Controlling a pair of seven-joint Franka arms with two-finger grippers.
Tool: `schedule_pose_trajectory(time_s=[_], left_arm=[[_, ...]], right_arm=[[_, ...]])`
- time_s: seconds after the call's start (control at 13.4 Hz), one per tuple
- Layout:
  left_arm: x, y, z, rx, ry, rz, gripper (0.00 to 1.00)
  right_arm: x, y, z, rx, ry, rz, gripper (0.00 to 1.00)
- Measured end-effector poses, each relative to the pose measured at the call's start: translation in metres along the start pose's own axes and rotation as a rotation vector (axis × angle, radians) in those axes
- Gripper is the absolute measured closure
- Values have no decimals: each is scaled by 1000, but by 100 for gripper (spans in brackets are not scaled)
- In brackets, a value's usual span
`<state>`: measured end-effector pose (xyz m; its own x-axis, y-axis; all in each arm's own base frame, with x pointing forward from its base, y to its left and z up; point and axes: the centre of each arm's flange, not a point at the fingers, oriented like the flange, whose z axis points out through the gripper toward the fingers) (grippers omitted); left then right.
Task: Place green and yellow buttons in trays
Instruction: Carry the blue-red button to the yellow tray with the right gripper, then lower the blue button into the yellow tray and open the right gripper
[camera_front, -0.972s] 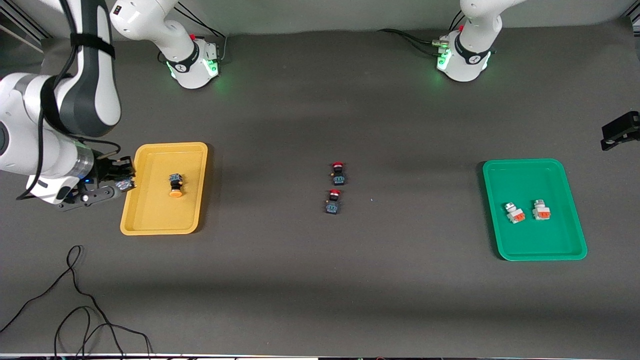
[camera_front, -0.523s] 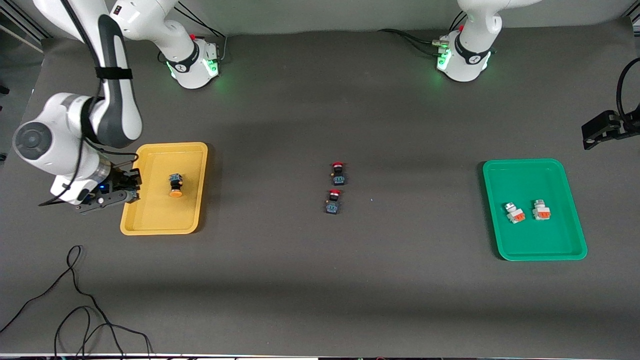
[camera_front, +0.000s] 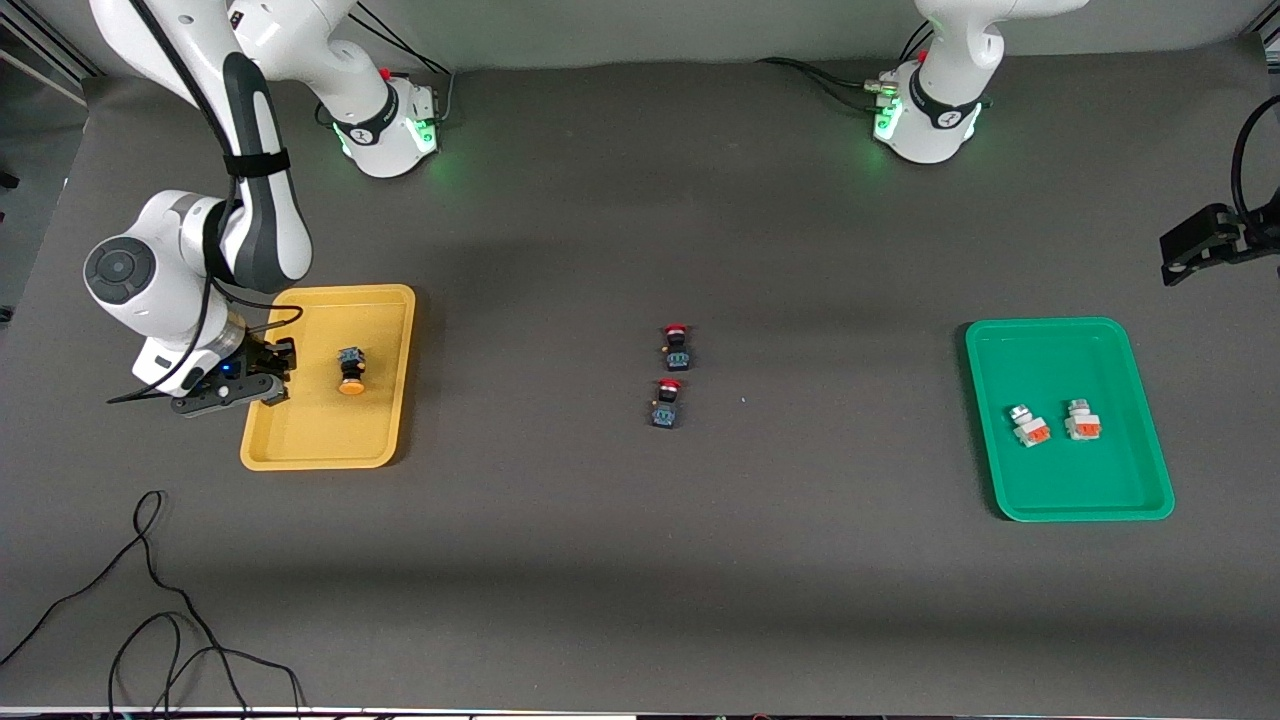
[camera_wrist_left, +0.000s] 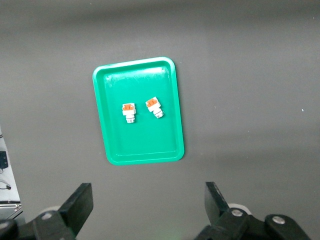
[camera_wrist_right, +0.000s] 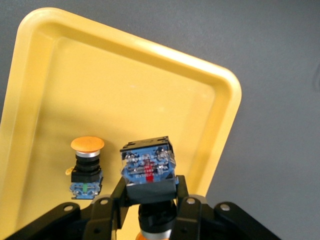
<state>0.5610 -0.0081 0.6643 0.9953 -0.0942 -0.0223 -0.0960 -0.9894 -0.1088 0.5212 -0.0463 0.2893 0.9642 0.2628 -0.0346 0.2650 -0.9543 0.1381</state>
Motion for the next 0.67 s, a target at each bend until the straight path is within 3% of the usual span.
schedule_pose_trajectory(time_s=[0.3, 0.67], left_arm=[[-5, 11, 13, -48, -7, -24, 0], [-9, 22, 22, -52, -13, -39, 0]], right_arm=[[-2, -7, 22, 41, -7, 95, 60], [-15, 7, 71, 101, -40, 101, 60]])
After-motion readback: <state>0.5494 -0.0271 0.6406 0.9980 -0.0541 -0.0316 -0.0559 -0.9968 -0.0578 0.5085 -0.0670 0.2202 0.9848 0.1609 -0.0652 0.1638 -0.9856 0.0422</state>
